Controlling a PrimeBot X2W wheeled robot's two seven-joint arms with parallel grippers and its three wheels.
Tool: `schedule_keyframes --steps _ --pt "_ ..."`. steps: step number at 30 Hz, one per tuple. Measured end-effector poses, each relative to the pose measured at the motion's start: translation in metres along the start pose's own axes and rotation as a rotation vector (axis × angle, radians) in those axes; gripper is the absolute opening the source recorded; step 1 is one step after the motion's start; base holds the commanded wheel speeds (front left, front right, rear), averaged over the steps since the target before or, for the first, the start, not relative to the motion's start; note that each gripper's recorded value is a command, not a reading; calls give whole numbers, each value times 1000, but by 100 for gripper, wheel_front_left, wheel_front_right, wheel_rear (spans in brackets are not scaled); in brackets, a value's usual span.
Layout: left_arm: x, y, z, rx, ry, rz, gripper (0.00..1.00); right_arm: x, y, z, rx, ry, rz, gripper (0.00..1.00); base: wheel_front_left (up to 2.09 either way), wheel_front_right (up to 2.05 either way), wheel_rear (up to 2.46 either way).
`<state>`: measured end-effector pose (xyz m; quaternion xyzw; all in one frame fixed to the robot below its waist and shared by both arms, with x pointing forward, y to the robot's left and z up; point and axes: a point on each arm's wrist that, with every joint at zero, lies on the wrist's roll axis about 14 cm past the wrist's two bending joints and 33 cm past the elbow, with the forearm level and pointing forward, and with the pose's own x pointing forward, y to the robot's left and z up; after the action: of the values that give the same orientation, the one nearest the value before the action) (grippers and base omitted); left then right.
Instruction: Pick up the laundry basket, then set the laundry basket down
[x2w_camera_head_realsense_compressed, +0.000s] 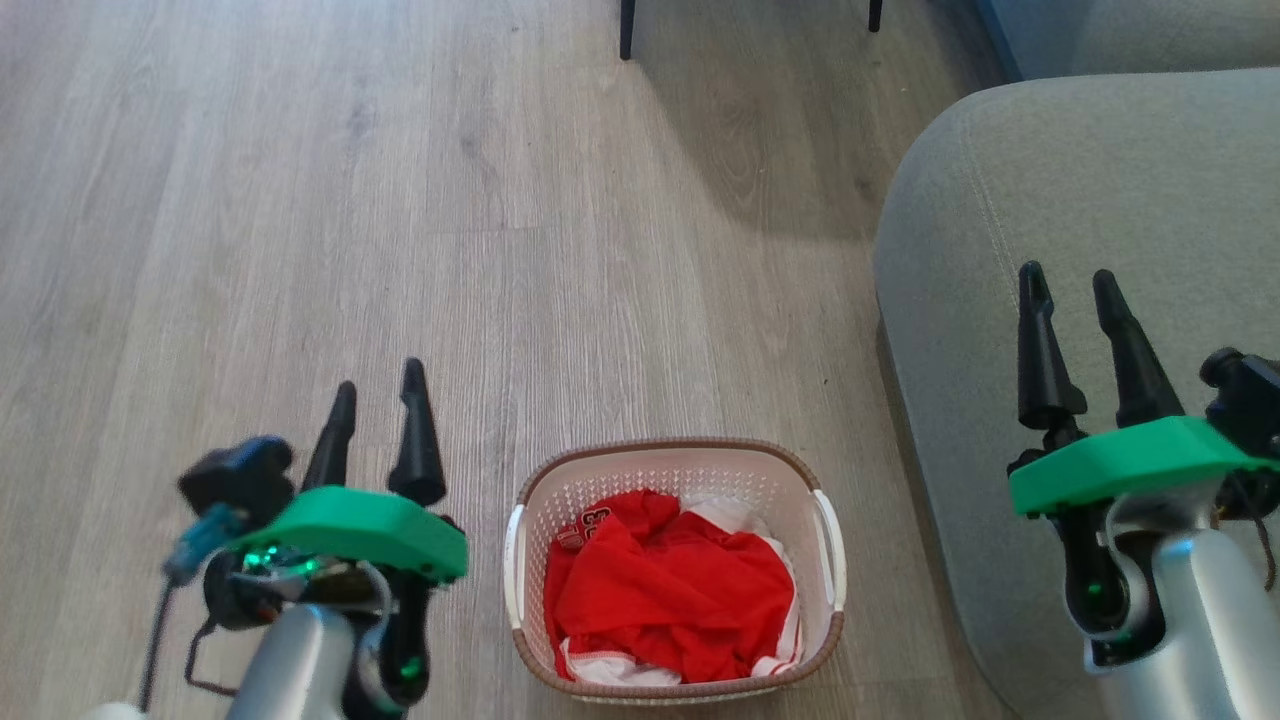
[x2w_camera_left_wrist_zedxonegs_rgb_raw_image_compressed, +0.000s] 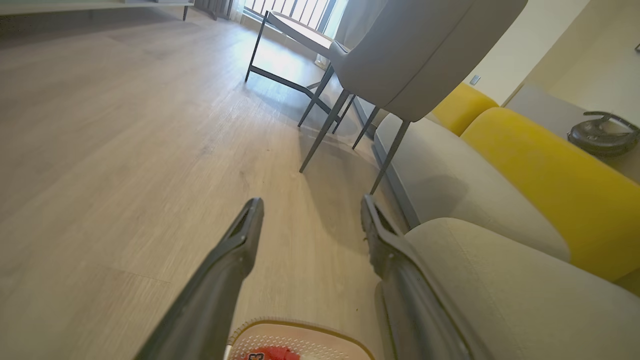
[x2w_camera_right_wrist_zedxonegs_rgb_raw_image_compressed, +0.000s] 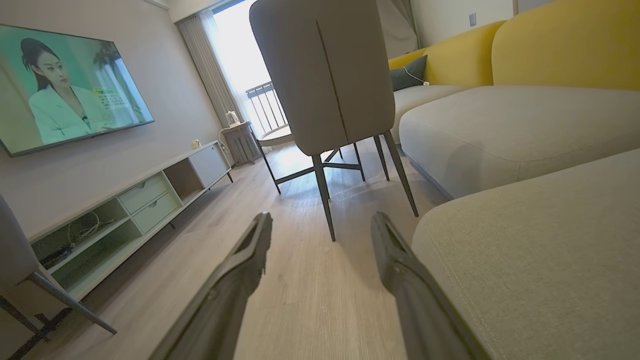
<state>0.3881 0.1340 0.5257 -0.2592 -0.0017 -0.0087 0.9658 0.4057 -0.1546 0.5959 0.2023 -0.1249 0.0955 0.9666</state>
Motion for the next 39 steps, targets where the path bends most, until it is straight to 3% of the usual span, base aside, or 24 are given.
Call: schedule_keyframes --steps 8,16,29,39 --pt "-7 1 -24 230 52 30 100 -7 -2 -18 -102 56 0 100 0 0 0" --pt "0 -16 -16 353 -7 16 100 -11 2 -33 -178 92 24 100 0 0 0" --pt "2 -19 6 348 -106 25 100 -8 17 -30 -297 63 88 100 0 0 0" --pt "1 -34 34 457 -248 -2 100 -2 33 -18 -371 -3 143 100 0 0 0"
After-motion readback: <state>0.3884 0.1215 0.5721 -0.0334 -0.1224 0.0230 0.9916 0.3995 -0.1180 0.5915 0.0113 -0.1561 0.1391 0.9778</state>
